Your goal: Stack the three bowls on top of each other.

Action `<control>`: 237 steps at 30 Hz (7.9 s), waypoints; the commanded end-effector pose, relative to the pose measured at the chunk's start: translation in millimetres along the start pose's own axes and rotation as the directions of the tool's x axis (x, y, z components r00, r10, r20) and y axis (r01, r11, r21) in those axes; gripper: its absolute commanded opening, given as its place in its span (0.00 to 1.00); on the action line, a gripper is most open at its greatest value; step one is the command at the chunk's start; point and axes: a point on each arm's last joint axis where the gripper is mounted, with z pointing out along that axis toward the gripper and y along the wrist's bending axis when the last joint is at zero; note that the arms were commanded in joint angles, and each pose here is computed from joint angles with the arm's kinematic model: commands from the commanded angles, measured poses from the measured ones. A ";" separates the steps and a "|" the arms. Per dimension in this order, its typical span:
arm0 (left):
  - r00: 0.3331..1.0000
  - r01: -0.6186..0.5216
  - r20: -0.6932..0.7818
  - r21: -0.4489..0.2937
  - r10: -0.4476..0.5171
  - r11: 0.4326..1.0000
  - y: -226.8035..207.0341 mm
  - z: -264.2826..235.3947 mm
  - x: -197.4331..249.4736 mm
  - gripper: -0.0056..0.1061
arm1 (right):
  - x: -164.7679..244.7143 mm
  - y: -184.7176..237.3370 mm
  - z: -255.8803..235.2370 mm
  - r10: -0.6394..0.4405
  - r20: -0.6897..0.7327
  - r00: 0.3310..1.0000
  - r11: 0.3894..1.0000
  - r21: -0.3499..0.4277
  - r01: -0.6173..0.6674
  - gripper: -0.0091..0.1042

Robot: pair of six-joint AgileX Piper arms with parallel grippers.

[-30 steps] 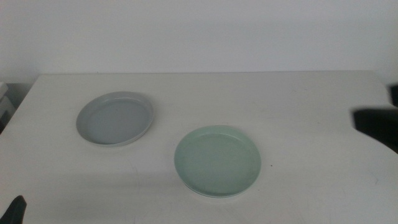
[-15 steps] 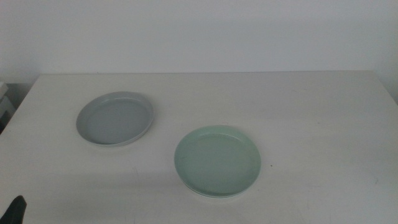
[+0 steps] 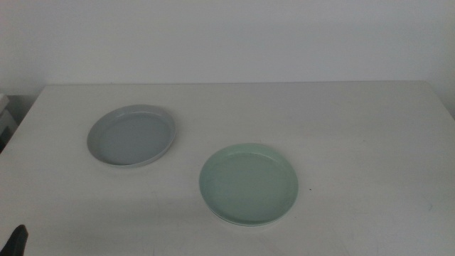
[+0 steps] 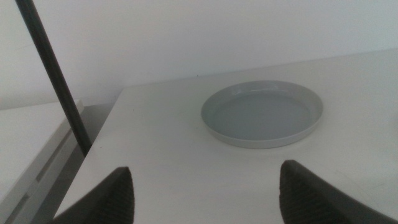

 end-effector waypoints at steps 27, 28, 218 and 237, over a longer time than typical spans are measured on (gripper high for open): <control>0.907 0.179 -0.391 0.028 -0.154 0.983 17.8 168.3 -218.3 0.74 | -12.0 -1.6 -2.1 -0.001 0.085 0.996 1.000 0.020 -0.001 0.58; 0.902 0.183 -0.402 0.030 -0.155 0.983 18.1 177.1 -224.6 0.74 | -12.0 -1.6 -2.1 -0.001 0.085 0.996 1.000 0.020 -0.001 0.58; 0.892 0.114 -0.452 0.264 0.018 0.958 -29.6 148.3 -238.1 0.89 | -50.0 -38.2 68.0 0.132 0.028 0.991 0.968 0.213 -0.135 0.58; 0.990 0.126 -0.087 0.225 -0.109 0.966 -10.1 42.3 -163.0 0.89 | -14.3 -37.3 9.9 0.089 0.257 0.962 0.925 0.337 -0.176 0.58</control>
